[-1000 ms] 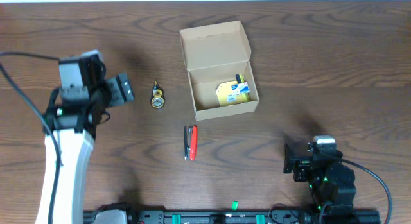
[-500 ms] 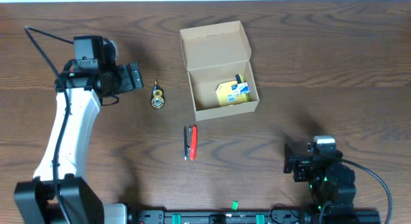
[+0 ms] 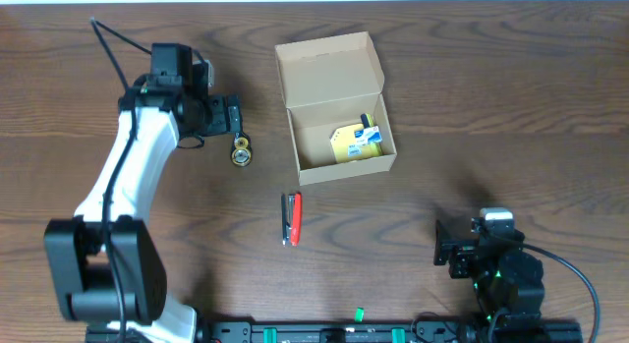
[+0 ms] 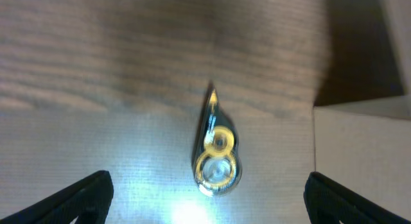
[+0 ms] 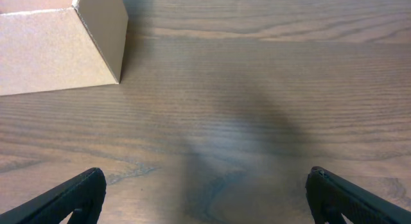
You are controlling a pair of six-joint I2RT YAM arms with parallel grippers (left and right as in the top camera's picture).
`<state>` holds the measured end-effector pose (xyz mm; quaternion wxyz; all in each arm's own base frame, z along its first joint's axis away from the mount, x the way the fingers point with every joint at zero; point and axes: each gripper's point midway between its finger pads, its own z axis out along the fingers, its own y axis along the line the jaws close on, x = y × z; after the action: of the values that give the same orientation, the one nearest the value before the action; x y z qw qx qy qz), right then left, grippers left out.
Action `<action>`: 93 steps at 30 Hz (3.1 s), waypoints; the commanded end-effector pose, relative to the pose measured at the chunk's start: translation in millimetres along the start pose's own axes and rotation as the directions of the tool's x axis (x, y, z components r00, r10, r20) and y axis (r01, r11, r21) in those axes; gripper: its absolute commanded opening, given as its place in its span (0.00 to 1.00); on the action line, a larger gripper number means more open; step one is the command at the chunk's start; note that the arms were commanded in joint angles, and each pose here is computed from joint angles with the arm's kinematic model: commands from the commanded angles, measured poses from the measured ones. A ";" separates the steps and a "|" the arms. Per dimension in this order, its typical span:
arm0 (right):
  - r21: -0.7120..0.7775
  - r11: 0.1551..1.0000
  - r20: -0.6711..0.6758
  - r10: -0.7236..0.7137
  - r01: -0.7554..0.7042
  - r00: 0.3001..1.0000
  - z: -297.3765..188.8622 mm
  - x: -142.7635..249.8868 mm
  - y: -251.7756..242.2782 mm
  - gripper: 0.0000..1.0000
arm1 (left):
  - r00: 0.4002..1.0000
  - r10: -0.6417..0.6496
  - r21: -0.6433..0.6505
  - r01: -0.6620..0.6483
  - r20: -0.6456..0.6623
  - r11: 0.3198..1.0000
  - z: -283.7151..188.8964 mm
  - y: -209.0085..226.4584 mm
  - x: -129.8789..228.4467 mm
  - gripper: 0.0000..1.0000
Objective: Pack container
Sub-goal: 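Lower the left gripper and grasp the black-gold correction tape, then carry the correction tape into the cardboard box and release it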
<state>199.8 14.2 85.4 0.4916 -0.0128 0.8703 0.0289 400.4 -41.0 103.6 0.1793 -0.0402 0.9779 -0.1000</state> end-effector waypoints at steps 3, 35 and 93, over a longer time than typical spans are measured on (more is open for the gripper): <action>0.000 1.000 -0.007 -0.016 0.016 1.000 0.0 2.5 -0.4 0.99 | 0.999 0.008 0.019 -0.008 -0.044 1.000 6.8 -4.3 -14.4 0.96; 0.000 1.000 -0.007 -0.015 0.015 1.000 0.0 2.5 -0.4 0.99 | 0.933 -0.040 -0.188 -0.030 -0.357 0.982 74.9 11.8 51.8 0.96; 0.000 1.000 -0.007 -0.016 0.016 1.000 0.0 2.5 -0.4 0.99 | 0.992 0.060 -0.205 -0.082 -0.111 0.975 31.1 -10.3 -19.3 0.29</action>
<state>199.8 14.2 85.4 0.4916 -0.0128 0.8703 0.0289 413.1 -63.4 41.0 0.0655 -0.0079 0.9978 -0.0051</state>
